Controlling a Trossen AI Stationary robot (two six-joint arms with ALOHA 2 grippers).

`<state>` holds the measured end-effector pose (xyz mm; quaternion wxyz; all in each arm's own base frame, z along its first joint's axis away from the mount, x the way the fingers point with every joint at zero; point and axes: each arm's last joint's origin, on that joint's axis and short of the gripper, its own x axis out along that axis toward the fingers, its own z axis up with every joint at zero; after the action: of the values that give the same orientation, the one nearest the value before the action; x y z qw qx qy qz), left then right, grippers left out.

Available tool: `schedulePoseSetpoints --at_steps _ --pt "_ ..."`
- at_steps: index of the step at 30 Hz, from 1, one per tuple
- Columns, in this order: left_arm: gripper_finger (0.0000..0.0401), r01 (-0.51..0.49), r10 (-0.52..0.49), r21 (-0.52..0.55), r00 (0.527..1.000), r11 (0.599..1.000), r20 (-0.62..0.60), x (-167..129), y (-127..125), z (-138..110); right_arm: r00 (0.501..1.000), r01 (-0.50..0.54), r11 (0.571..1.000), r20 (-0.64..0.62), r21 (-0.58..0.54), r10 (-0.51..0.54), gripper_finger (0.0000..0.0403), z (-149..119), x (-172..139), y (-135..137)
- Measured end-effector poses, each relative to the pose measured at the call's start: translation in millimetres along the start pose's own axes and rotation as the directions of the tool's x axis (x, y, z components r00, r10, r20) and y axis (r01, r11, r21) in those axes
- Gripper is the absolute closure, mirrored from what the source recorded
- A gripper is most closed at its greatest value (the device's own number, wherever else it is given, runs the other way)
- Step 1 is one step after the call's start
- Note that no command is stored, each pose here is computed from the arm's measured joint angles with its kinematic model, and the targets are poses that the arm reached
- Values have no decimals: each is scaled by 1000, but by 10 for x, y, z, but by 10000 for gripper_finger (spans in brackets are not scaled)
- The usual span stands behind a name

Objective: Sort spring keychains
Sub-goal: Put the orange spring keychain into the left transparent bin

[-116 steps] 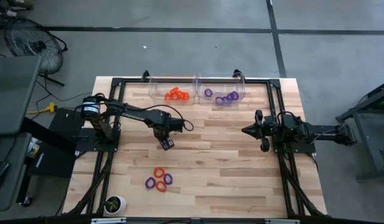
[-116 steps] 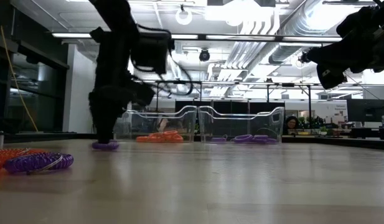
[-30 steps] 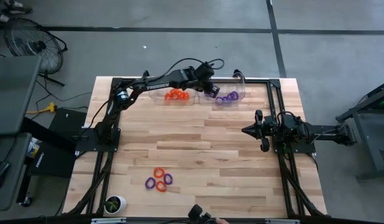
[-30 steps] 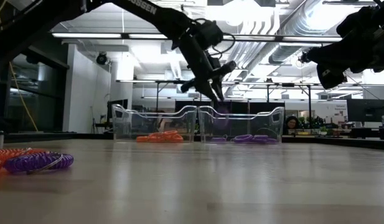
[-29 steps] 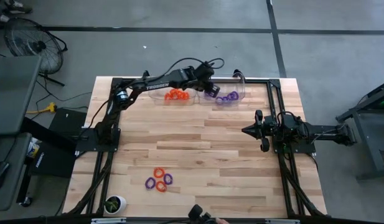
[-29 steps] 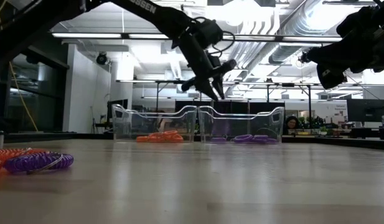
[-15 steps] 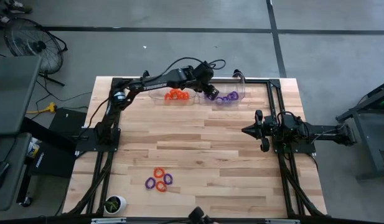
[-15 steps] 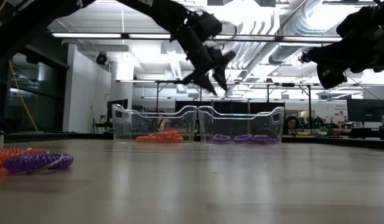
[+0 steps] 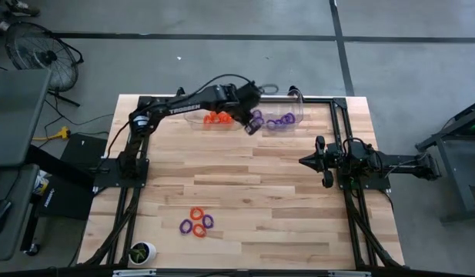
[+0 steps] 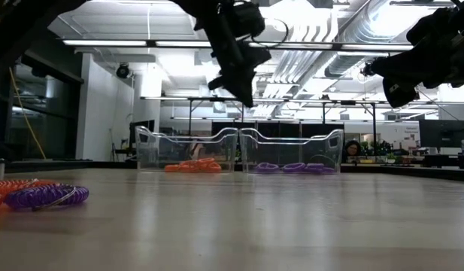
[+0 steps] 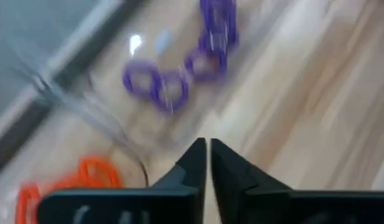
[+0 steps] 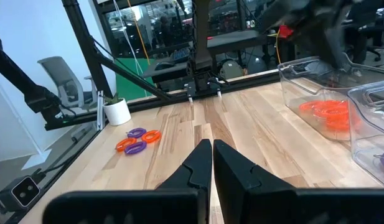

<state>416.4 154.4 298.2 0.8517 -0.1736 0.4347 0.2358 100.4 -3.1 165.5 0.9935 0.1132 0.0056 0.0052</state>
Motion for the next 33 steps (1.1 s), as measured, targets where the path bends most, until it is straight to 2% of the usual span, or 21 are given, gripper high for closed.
schedulePoseSetpoints --at_steps 2,14,20,24,30,33 --pt "395 0 1 22 998 1000 -60 -18 -47 -78 1000 0 1000 0 0 0 391 0 0 0" --pt "399 5 19 98 970 995 -240 -144 -481 -401 1000 0 1000 0 0 0 391 -1 0 0" --pt "400 6 26 107 955 994 -296 -198 -638 -523 1000 0 1000 0 0 0 391 0 0 0" --pt "400 19 15 112 955 994 -296 -402 -712 -610 1000 0 1000 1 0 0 391 1 0 0" --pt "400 22 12 98 945 995 -327 -573 -785 -885 1000 0 1000 0 0 0 391 0 0 0" --pt "400 14 22 96 933 995 -359 -665 -790 -1102 1000 0 1000 0 0 0 391 0 0 0"
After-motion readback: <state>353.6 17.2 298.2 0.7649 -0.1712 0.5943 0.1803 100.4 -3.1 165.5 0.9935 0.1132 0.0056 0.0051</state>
